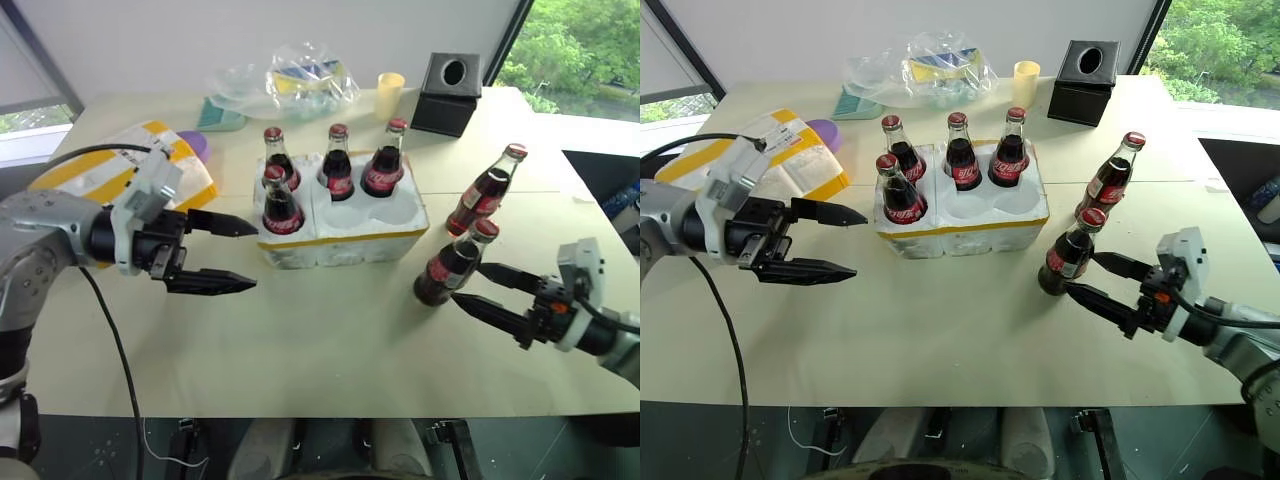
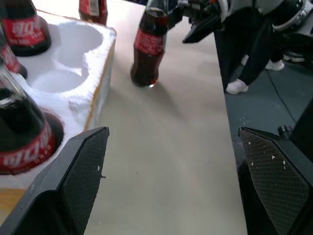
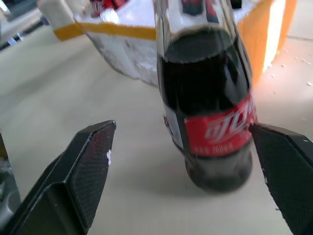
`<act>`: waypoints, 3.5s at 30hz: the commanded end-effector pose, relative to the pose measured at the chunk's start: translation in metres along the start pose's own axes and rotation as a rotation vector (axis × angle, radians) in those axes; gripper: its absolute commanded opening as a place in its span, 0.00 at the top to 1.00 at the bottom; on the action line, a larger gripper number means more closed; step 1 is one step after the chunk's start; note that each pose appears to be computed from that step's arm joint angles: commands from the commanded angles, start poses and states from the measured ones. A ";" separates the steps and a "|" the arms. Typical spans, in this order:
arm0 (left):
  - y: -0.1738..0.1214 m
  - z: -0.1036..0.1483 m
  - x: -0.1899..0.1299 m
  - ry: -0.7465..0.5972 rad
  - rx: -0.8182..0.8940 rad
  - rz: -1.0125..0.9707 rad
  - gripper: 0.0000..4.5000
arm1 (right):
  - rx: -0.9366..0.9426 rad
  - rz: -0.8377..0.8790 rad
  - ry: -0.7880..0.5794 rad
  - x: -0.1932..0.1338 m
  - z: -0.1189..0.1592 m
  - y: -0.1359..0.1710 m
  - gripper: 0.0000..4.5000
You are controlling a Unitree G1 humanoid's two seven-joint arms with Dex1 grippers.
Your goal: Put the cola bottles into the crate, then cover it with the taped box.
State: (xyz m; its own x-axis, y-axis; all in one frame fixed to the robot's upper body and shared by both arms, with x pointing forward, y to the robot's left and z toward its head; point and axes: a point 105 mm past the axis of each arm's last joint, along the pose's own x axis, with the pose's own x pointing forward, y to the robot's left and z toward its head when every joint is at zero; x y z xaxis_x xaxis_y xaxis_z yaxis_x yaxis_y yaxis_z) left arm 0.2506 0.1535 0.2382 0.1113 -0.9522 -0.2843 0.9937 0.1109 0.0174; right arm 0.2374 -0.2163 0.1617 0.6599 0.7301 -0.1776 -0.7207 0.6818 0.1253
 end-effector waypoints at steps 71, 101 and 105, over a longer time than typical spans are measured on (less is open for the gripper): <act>0.006 0.013 -0.009 -0.059 0.079 0.153 0.00 | -0.213 0.224 -0.229 0.172 0.095 0.022 0.44; 0.016 0.019 -0.006 -0.087 0.072 0.141 0.00 | -0.007 -0.521 -0.199 0.015 0.045 -0.067 0.00; 0.018 0.019 -0.002 -0.090 0.076 0.120 0.00 | 0.020 -0.689 -0.242 0.003 0.041 -0.091 0.00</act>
State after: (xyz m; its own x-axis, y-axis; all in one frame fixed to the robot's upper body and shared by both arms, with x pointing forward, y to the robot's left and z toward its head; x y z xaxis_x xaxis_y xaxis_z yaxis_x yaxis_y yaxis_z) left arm 0.2691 0.1535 0.2512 0.2352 -0.9517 -0.1976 0.9712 0.2222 0.0861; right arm 0.3124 -0.2627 0.1770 0.9794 0.1922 -0.0613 -0.1852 0.9771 0.1043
